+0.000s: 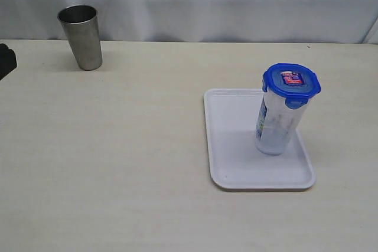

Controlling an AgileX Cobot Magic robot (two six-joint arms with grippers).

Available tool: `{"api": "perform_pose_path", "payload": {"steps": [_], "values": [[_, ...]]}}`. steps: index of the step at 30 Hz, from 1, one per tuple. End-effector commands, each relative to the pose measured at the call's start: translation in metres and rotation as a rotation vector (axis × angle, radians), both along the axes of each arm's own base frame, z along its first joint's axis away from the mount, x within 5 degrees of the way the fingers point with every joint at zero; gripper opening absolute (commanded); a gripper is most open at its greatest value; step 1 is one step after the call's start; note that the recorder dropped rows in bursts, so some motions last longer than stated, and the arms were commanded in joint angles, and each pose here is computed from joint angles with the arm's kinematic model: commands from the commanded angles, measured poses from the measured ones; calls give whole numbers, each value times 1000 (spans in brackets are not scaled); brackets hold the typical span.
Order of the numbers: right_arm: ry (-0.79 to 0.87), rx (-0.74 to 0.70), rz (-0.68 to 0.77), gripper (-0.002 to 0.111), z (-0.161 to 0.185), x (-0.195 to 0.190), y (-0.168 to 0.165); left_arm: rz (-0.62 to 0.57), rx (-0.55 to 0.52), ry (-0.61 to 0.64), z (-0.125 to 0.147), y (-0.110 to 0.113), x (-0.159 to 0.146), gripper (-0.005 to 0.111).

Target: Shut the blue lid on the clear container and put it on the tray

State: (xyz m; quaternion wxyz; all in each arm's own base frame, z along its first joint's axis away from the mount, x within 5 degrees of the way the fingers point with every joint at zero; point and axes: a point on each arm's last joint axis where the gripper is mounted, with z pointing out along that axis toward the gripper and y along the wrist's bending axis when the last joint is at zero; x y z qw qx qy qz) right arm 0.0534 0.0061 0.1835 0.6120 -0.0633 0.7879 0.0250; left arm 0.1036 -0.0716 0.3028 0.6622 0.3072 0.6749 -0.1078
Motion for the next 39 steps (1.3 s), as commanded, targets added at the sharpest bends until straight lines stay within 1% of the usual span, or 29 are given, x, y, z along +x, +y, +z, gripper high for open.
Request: {"api": "perform_pose_path", "payload": {"steps": [1, 11, 13, 17, 19, 24, 27, 30, 32, 35, 39], "values": [[0, -12, 0, 5, -1, 0, 0, 3, -15, 7, 0, 1, 0, 0], [0, -12, 0, 5, -1, 0, 0, 20, -17, 4, 0, 3, 0, 0], [0, -12, 0, 5, -1, 0, 0, 46, -44, 8, 2, 7, 0, 0], [0, -12, 0, 5, -1, 0, 0, 115, -154, 24, 7, 18, -4, 0], [0, -12, 0, 5, -1, 0, 0, 153, -243, 28, 11, 26, -9, 0], [0, -12, 0, 5, -1, 0, 0, 226, -560, 72, 20, 43, -26, 0], [0, -12, 0, 5, -1, 0, 0, 236, -730, 91, 24, 50, -37, 0], [0, -12, 0, 5, -1, 0, 0, 233, -882, 105, 27, 55, -47, 0], [0, -12, 0, 5, -1, 0, 0, 225, -961, 108, 29, 58, -53, 0], [0, -12, 0, 5, -1, 0, 0, 210, -1028, 97, 31, 61, -61, 0], [0, -12, 0, 5, -1, 0, 0, 185, -1046, 58, 33, 63, -70, 0]]}}
